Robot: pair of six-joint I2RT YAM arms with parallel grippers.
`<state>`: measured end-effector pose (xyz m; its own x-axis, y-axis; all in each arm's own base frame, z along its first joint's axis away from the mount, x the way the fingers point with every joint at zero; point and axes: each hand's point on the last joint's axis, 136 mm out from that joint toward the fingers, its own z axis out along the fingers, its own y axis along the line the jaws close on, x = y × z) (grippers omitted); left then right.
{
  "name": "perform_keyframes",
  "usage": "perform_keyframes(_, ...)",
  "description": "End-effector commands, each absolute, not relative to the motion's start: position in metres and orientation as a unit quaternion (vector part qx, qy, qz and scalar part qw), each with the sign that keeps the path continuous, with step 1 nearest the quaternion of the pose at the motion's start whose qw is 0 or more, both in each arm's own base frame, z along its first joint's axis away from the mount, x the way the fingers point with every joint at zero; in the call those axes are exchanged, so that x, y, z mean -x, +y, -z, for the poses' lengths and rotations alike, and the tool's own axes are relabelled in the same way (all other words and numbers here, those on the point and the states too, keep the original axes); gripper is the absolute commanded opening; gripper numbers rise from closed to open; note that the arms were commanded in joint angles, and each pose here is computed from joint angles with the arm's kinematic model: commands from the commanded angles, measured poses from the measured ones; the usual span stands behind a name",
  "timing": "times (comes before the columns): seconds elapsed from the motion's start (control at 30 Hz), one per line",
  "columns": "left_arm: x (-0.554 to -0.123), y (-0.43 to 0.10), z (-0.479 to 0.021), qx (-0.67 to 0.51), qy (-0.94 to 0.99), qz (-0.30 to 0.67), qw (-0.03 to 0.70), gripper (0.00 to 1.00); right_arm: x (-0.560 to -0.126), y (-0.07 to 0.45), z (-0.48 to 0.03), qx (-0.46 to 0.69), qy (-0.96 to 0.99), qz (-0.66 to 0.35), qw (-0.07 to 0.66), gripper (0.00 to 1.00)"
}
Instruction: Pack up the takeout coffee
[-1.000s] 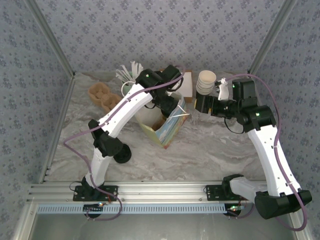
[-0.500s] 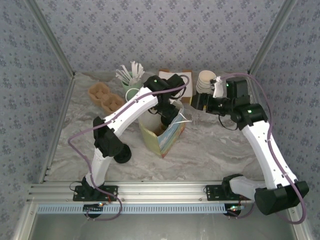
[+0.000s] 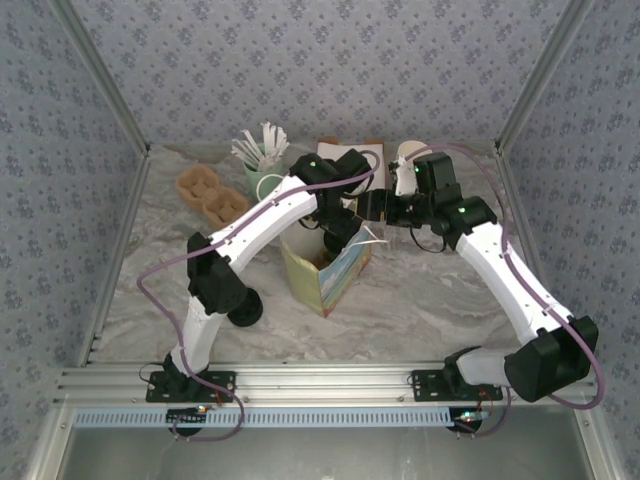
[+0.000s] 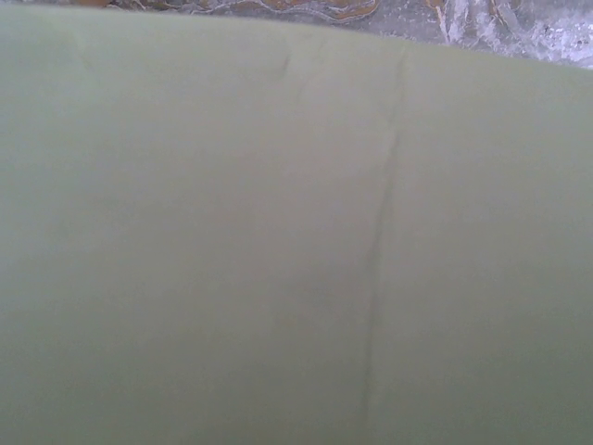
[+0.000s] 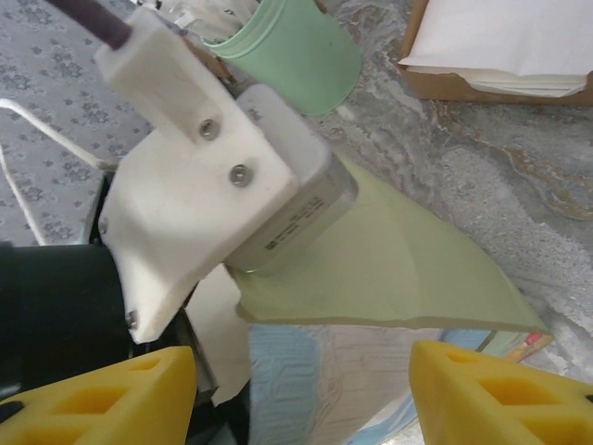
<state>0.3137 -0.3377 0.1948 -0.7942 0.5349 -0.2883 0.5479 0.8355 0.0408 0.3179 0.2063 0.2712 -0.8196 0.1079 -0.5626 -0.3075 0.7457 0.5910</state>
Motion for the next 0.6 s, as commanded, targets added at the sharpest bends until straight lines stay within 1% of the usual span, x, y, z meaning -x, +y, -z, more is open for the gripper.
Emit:
perform_keyframes(0.0, -0.303, -0.338, -0.22, -0.28, 0.945, 0.049, 0.165, 0.89, -0.323, 0.2, -0.257, 0.043, 0.896, -0.328, 0.298, 0.63)
perform_keyframes(0.27, -0.294, -0.327, -0.24, -0.273, 0.943, 0.06, 0.183, 0.9, -0.326, 0.186, -0.243, 0.019, 0.908, -0.295, 0.296, 0.59)
perform_keyframes(0.4, -0.288, -0.324, -0.258, -0.27, 0.938, 0.078, 0.201, 0.9, -0.327, 0.185, -0.246, 0.019, 0.907, -0.295, 0.3, 0.59)
perform_keyframes(0.57, -0.286, -0.314, -0.286, -0.261, 0.93, 0.091, 0.241, 0.9, -0.328, 0.187, -0.255, 0.029, 0.903, -0.299, 0.307, 0.6)
